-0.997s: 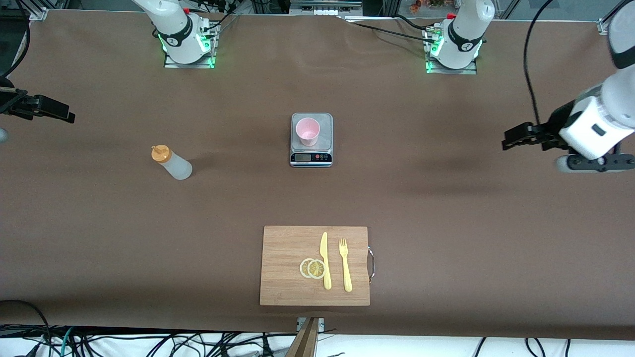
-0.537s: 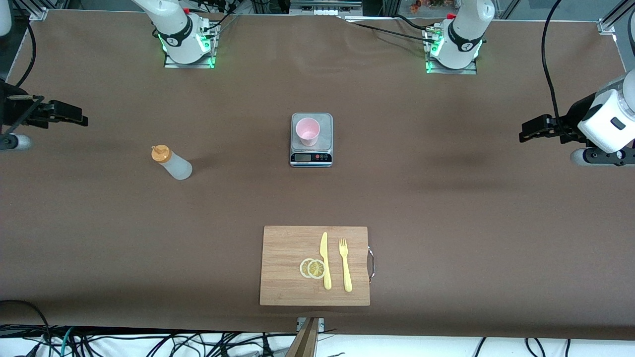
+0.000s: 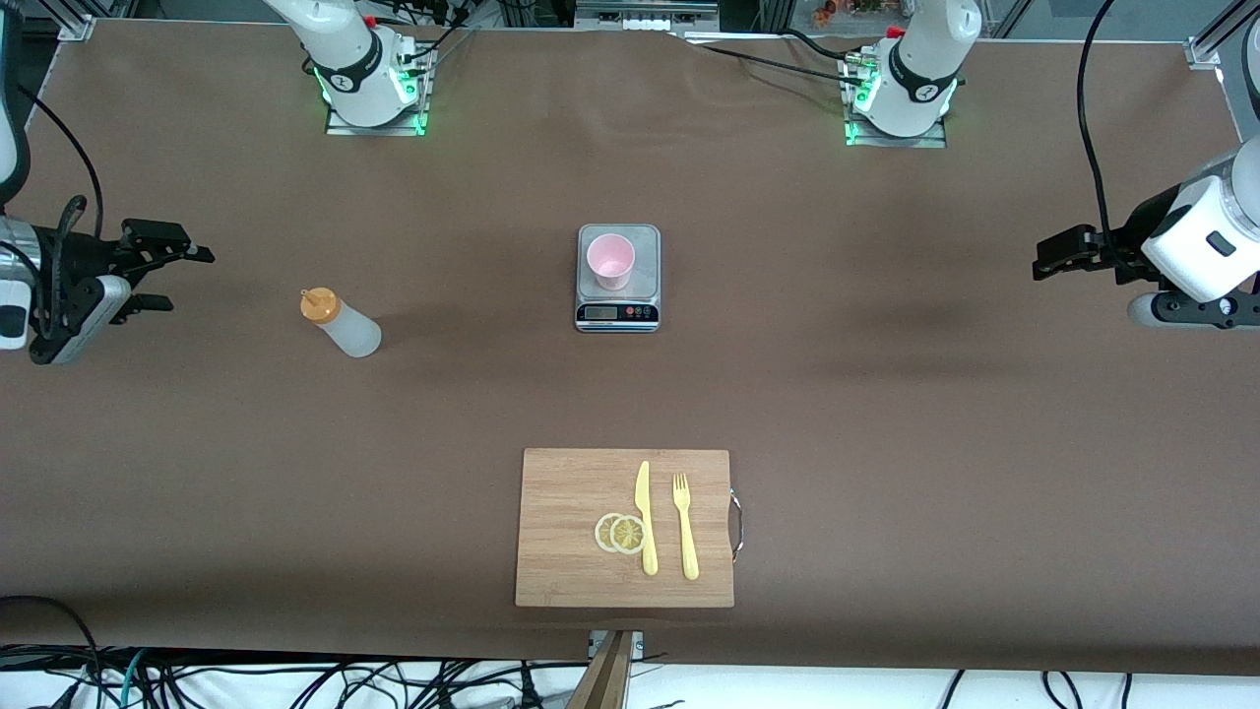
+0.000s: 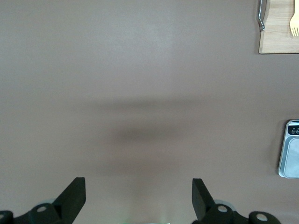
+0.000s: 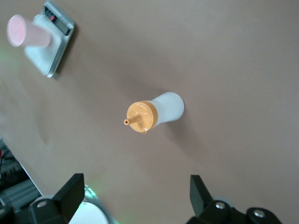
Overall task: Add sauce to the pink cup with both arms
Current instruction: 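Reach the right gripper to the white sauce bottle and grasp it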
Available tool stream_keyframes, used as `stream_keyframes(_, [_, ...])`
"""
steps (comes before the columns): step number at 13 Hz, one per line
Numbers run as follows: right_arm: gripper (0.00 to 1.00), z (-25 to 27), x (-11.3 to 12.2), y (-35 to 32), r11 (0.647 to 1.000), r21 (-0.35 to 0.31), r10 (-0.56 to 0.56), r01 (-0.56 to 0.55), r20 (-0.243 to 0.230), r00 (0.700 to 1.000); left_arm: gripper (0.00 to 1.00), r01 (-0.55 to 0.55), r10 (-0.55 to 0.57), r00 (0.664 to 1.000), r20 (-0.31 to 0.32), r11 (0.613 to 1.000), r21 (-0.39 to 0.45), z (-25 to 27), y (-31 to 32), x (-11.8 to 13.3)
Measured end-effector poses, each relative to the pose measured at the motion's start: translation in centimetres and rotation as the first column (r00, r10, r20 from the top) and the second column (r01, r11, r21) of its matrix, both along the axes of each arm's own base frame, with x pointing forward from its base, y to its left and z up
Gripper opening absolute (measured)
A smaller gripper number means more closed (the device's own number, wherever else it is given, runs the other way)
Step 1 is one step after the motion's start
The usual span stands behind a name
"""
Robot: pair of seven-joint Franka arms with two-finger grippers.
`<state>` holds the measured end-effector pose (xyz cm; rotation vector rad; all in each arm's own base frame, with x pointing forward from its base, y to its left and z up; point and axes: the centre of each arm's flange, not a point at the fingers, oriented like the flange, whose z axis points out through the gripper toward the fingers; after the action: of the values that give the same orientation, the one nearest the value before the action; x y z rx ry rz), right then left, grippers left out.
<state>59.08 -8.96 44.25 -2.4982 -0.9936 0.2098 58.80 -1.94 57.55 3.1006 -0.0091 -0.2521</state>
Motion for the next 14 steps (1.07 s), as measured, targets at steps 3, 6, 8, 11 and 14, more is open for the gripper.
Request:
stream_keyframes(3, [1.00, -5.3, 0.1, -2.5, 0.964, 0.208, 0.151, -0.166, 0.085, 0.985, 1.00, 0.011, -0.011, 1.000, -0.001, 1.000, -0.001, 0.0, -0.5, 0.0])
stream_keyframes(6, [1.00, -10.1, 0.2, -4.0, 0.891, 0.338, 0.253, -0.302, 0.181, 0.950, 1.00, 0.016, -0.016, 1.000, -0.001, 1.000, -0.002, 0.0, -0.8, 0.0])
stream_keyframes(8, [1.00, -13.6, 0.0, -5.3, 0.826, 0.419, 0.283, -0.377, 0.270, 0.920, 1.00, 0.016, -0.016, 1.000, -0.001, 1.000, -0.002, 0.0, -0.8, 0.0])
stream_keyframes(11, [1.00, -19.8, -0.7, -6.9, 0.703, 0.513, 0.291, -0.492, 0.424, 0.858, 1.00, 0.016, -0.016, 1.000, 0.002, 1.000, -0.002, 0.1, -0.9, 0.0])
stream_keyframes(14, [0.99, -23.8, -0.9, -7.1, 0.602, 0.539, 0.247, -0.589, 0.576, 0.779, 1.00, 0.016, -0.016, 1.000, 0.002, 1.000, -0.002, 0.1, -0.9, 0.0])
